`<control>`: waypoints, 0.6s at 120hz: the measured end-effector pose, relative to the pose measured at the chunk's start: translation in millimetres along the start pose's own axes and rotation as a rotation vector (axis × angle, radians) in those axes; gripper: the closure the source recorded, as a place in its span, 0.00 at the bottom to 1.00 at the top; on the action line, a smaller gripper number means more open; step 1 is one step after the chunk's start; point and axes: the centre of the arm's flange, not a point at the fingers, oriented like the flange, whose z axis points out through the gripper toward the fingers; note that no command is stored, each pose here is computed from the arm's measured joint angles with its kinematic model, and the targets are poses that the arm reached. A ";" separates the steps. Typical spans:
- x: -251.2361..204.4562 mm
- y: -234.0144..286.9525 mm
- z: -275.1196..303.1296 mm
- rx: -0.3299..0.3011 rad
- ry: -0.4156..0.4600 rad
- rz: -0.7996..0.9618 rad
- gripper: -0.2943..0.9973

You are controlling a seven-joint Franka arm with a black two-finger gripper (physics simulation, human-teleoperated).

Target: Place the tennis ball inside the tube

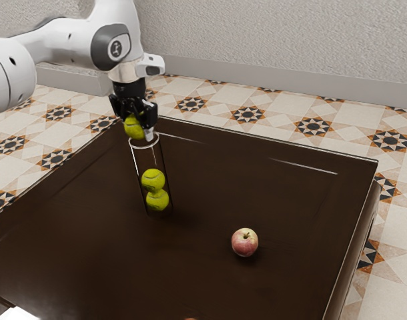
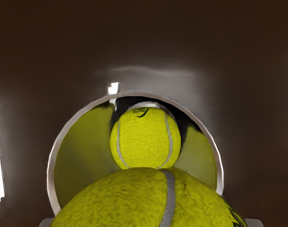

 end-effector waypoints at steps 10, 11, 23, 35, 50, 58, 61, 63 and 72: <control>3.3 0.2 -1.5 0.002 0.004 -0.002 0.48; 3.5 0.6 -1.7 0.002 0.004 -0.002 0.48; 6.2 2.8 -2.3 0.003 0.006 -0.001 0.48; 9.8 1.2 -1.5 0.007 0.008 -0.006 0.48; 10.8 1.1 0.5 0.006 0.005 -0.009 0.44; 10.9 1.4 0.9 0.003 0.004 -0.010 0.41; 10.9 1.5 0.9 0.002 0.003 -0.010 0.40; 10.9 1.5 1.0 0.001 0.003 -0.010 0.39; 10.8 1.5 1.1 0.000 0.002 -0.010 0.35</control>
